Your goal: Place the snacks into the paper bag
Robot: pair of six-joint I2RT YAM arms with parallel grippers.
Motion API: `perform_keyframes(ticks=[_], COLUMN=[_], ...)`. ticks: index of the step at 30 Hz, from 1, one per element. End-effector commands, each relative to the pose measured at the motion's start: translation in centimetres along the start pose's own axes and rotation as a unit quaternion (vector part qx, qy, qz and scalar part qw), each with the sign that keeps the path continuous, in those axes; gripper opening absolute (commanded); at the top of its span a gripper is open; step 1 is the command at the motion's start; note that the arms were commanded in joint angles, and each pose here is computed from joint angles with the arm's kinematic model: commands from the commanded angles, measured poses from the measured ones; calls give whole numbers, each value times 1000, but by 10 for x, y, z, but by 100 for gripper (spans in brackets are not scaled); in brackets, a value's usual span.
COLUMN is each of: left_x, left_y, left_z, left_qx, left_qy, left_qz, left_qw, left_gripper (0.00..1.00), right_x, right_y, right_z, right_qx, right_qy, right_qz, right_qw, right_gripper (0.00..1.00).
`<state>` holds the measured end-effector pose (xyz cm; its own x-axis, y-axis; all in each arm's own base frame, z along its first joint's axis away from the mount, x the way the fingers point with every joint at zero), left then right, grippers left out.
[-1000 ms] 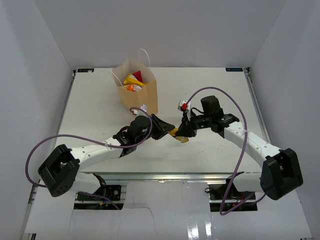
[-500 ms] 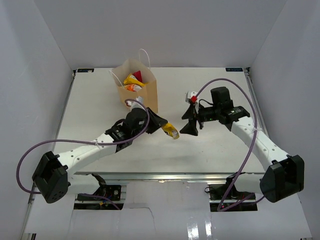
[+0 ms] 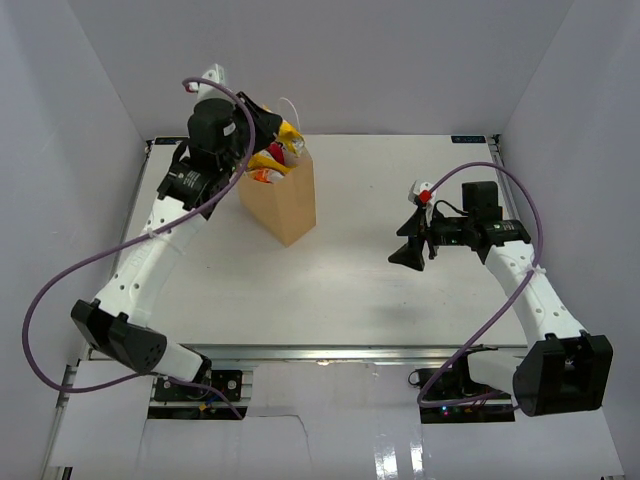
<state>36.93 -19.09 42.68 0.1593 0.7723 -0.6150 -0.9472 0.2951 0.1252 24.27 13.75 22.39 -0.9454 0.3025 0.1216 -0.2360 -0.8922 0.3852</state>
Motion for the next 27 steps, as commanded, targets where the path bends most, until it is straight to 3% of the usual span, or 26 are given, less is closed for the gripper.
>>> perform_keyframes(ticks=[1, 5, 7, 9, 10, 11, 12, 13, 14, 15, 18, 20, 23, 24, 25, 27], left_x=[28, 40, 43, 40, 37, 31, 26, 18, 10, 5, -16, -13, -4, -10, 14, 26], left_y=[-17, -38, -43, -47, -47, -44, -40, -37, -27, -22, 16, 32, 83, 119, 121, 142], left_z=[14, 19, 18, 19, 19, 22, 26, 28, 36, 38, 48, 29, 1, 10, -21, -37], left_qx=[5, 3, 8, 14, 18, 18, 16, 17, 8, 3, -8, 11, 16, -20, 10, 7], left_qy=[-60, -91, -100, -110, -116, -122, -133, -138, -142, -151, -161, -171, -185, -190, -188, -189], left_qz=[58, 88, 95, 86, 77, 63, 49, 24, 6, -9, -77, -115, -178, -208, -199, -207], left_qw=[997, 992, 990, 990, 990, 990, 990, 990, 990, 988, 984, 978, 966, 959, 962, 960], left_gripper=[0, 3, 16, 42, 68, 83, 94, 98, 98, 98, 98, 98, 98, 98, 98, 98], right_x=[3, -1, -3, -7, -9, -15, -18, -20, -27, -31, -49, -60, -79, -83, -85, -86], right_y=[5, 9, 10, 11, 12, 16, 18, 20, 26, 29, 45, 57, 81, 86, 93, 102], right_z=[0, -2, -4, -5, -5, -4, -4, -3, -4, -3, 0, 5, 3, 3, 5, 7], right_qx=[-8, -5, -2, 3, 7, 16, 20, 24, 33, 36, 49, 44, 57, 57, 56, 56], right_qy=[9, 6, 2, -4, -7, -9, -12, -16, -17, -21, -31, -41, -68, -79, -85, -89], right_qz=[1, -13, -19, -31, -38, -59, -72, -84, -110, -130, -208, -262, -371, -393, -414, -444], right_qw=[1000, 1000, 1000, 999, 999, 998, 997, 996, 993, 991, 976, 963, 924, 915, 905, 890], right_gripper=[84, 84, 84, 85, 86, 89, 90, 91, 97, 90, 90, 90, 90, 90, 90, 90])
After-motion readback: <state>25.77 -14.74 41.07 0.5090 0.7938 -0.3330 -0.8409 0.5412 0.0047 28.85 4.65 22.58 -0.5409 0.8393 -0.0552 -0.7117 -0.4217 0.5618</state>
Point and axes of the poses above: each gripper's point midway between its finger pads, its own y axis back along the fingers, its own x axis along the line the jaws close on, z = x × y, the point moved 4 cm from there along y, back along the fingers, and after that the axes turned 1 degree about -y, right-handed, at the moved point
